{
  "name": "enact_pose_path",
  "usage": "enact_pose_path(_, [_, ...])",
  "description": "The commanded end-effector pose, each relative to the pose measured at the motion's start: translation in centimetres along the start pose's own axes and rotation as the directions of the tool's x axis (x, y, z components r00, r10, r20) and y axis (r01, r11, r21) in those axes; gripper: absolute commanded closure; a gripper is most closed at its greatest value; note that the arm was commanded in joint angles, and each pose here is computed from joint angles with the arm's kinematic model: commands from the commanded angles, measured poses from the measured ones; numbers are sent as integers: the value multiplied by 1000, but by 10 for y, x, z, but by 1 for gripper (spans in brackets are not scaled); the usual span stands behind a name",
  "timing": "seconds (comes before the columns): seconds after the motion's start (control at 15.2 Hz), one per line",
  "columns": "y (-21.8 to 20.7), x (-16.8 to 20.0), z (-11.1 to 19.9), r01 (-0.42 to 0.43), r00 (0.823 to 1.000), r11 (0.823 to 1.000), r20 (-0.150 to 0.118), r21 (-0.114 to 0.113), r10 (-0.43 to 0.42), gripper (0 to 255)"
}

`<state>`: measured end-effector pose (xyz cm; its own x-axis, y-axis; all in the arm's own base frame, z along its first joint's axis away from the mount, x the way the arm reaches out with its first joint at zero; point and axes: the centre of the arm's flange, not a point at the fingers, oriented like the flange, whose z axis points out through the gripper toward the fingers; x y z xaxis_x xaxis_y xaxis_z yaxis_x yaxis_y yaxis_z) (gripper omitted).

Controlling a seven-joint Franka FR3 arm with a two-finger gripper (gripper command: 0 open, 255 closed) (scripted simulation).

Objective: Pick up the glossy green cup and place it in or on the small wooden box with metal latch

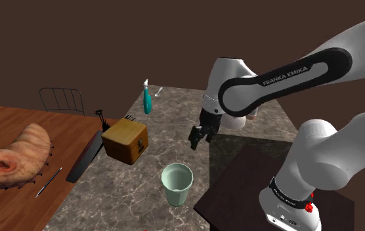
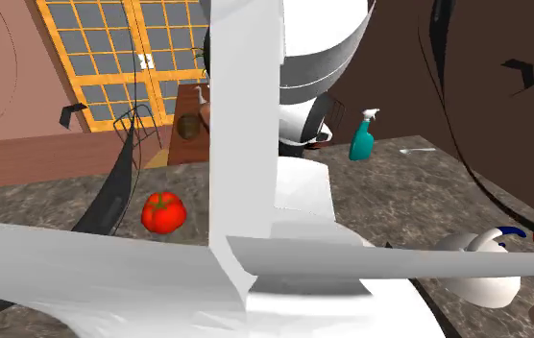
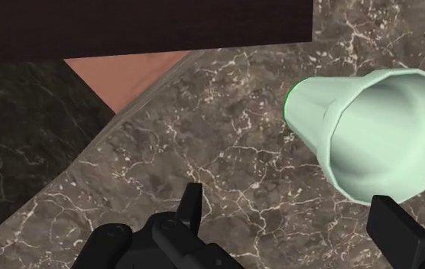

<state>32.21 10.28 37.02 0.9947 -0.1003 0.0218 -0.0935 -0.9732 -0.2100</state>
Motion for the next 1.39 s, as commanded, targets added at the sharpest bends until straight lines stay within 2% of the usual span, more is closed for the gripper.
enact_pose_path(0.0, [-10, -2, 21, 6, 1000, 1000, -10, 19, -6, 0])
enact_pose_path(0.4, [-41, -5, 85, 28, 999, 997, -28, 68, -26, 0])
enact_pose_path(0.92, [-44, -4, 125, 28, 999, 997, -28, 68, -26, 0])
enact_pose_path(1.32, [-44, -4, 125, 28, 999, 997, -28, 68, -26, 0])
